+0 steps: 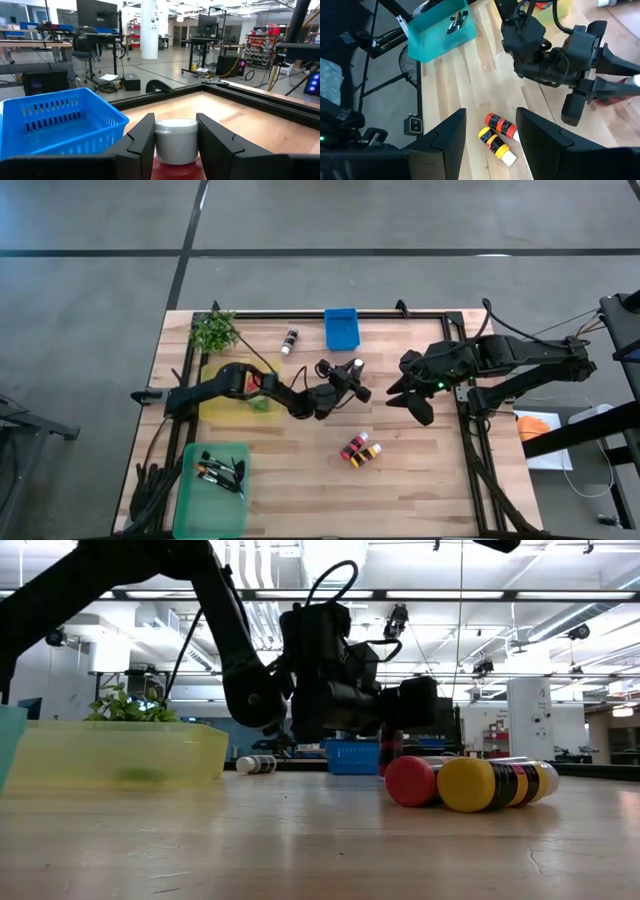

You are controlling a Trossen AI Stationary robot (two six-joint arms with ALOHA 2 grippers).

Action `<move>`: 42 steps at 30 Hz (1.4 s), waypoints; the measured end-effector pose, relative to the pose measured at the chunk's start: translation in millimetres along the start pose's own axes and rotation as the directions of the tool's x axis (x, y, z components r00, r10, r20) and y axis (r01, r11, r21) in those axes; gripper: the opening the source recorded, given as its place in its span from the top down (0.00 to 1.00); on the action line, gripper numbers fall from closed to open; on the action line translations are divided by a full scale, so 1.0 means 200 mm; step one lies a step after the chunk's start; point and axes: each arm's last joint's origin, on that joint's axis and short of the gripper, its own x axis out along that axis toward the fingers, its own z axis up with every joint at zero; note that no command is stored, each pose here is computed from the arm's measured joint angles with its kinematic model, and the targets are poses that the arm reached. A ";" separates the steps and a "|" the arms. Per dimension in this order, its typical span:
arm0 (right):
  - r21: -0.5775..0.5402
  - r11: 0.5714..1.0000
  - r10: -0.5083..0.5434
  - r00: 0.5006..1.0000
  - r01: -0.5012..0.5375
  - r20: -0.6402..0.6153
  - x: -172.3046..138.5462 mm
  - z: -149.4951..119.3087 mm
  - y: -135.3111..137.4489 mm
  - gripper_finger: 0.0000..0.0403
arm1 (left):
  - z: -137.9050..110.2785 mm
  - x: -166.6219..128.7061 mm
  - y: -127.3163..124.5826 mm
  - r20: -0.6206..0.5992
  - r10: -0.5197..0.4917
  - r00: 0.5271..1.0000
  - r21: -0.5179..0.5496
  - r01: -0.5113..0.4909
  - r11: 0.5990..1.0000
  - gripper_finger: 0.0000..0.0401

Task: Pick & Place Paint Supplies
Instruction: Put the red paint bottle into the blue bin

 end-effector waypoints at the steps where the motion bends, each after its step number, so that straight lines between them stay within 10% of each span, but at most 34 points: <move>1: -0.003 1.000 0.000 1.000 0.000 0.000 0.00 0.00 0.00 0.58 | -0.01 0.00 0.00 -0.008 -0.007 1.000 -0.002 0.007 1.000 0.70; 25: -0.018 1.000 0.000 1.000 0.000 0.001 0.00 0.00 0.00 0.58 | -0.04 -0.06 -0.05 -0.092 -0.063 0.994 -0.073 0.056 0.996 0.51; 33: -0.011 0.999 -0.040 0.999 0.041 0.034 0.00 0.01 -0.01 0.58 | 0.33 -0.11 -0.14 -0.028 -0.194 0.981 -0.054 0.192 0.980 0.50; 42: -0.040 0.993 -0.112 0.994 0.112 -0.016 0.08 -0.04 -0.10 0.58 | 0.81 -0.28 0.03 -0.399 -0.120 0.909 0.193 0.211 0.958 0.50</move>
